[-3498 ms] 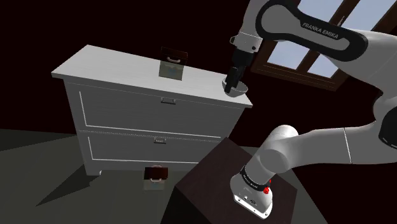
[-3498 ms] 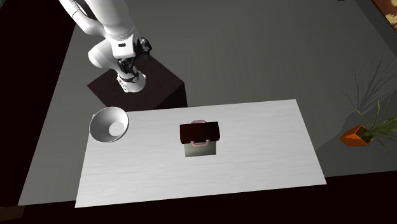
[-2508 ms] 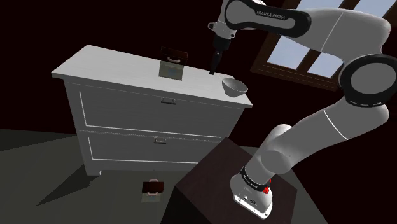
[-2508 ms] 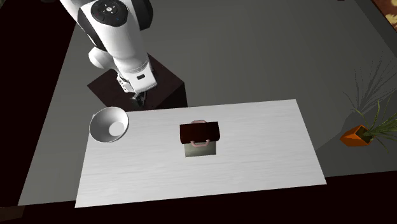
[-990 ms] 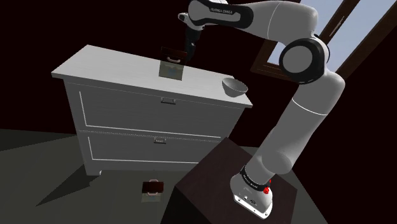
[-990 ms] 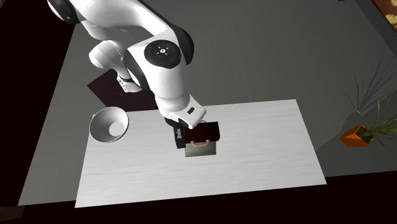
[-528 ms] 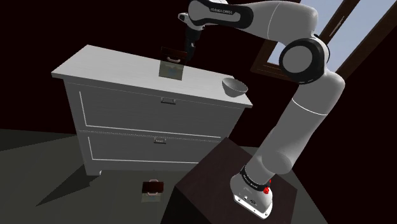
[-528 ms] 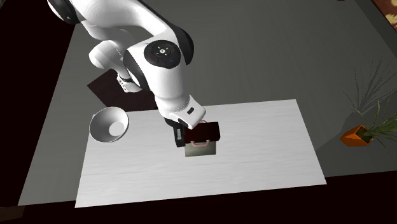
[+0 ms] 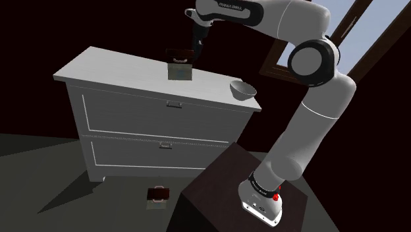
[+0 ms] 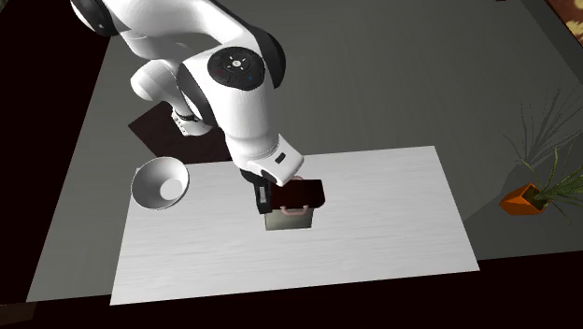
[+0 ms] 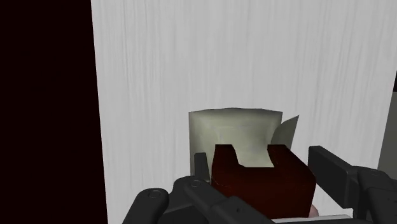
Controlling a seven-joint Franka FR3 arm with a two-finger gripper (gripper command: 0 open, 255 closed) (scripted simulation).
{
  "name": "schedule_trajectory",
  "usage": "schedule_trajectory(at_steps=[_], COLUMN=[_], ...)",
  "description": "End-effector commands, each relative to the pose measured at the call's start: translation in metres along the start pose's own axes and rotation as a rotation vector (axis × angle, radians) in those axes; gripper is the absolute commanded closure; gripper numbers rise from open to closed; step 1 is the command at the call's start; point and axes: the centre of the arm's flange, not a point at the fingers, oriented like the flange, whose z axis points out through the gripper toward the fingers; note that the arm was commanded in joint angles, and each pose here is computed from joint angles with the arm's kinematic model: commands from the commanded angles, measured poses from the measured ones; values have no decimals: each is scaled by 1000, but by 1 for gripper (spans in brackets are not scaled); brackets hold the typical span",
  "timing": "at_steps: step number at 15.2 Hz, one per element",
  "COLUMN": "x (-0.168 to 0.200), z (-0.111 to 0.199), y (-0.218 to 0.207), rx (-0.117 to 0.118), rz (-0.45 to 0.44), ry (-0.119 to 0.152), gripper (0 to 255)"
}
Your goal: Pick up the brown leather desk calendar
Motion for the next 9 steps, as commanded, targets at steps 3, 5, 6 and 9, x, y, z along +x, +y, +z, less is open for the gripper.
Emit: schedule_trajectory(at_steps=[3,5,6,9], x=[-1,-2,-2,-2], z=[-22,-32,-37,-53], y=[3,5,6,9], rx=[-1,-1,-1,-1], rz=[1,1,1,1], ry=[1,1,1,1], gripper=[255,255,255,255])
